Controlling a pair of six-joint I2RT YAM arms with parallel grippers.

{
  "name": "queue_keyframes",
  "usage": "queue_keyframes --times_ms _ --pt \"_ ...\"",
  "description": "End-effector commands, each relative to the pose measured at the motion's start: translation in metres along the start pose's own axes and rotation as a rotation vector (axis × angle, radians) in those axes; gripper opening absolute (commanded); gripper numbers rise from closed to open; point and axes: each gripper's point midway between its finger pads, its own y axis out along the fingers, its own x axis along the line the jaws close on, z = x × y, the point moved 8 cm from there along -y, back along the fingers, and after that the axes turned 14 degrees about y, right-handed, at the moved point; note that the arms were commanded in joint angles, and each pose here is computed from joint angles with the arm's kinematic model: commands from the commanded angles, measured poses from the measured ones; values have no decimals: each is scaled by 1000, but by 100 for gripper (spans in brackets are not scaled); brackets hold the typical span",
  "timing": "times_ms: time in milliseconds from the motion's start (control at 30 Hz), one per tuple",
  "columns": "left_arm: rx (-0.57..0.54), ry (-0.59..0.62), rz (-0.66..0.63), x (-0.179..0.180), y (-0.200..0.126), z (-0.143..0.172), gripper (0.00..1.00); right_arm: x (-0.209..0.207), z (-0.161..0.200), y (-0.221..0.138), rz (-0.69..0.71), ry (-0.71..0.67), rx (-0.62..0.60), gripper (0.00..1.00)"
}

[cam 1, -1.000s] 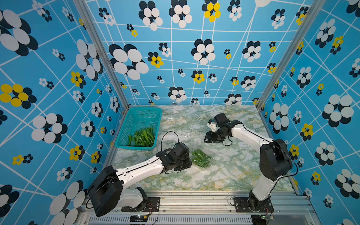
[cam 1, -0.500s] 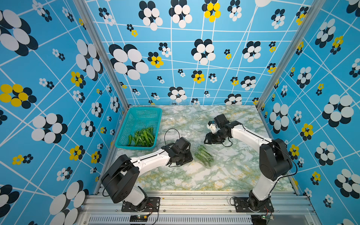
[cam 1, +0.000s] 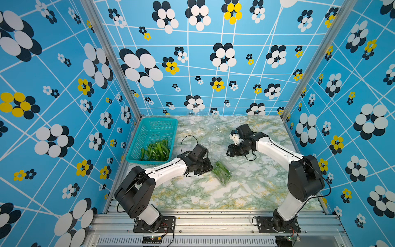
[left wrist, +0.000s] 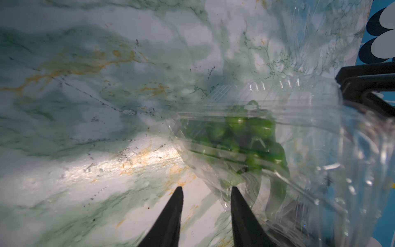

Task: Take small green peppers out of containers
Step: Adjust the packing box at the center of the board.

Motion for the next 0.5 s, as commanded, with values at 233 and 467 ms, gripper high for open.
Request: queue_keyframes --times_ms 233,467 --pt "-6 42 42 -15 7 -31 41 18 12 -53 -67 -89 64 61" --pt "1 59 48 -23 9 -40 42 18 38 -55 -97 -107 134 62"
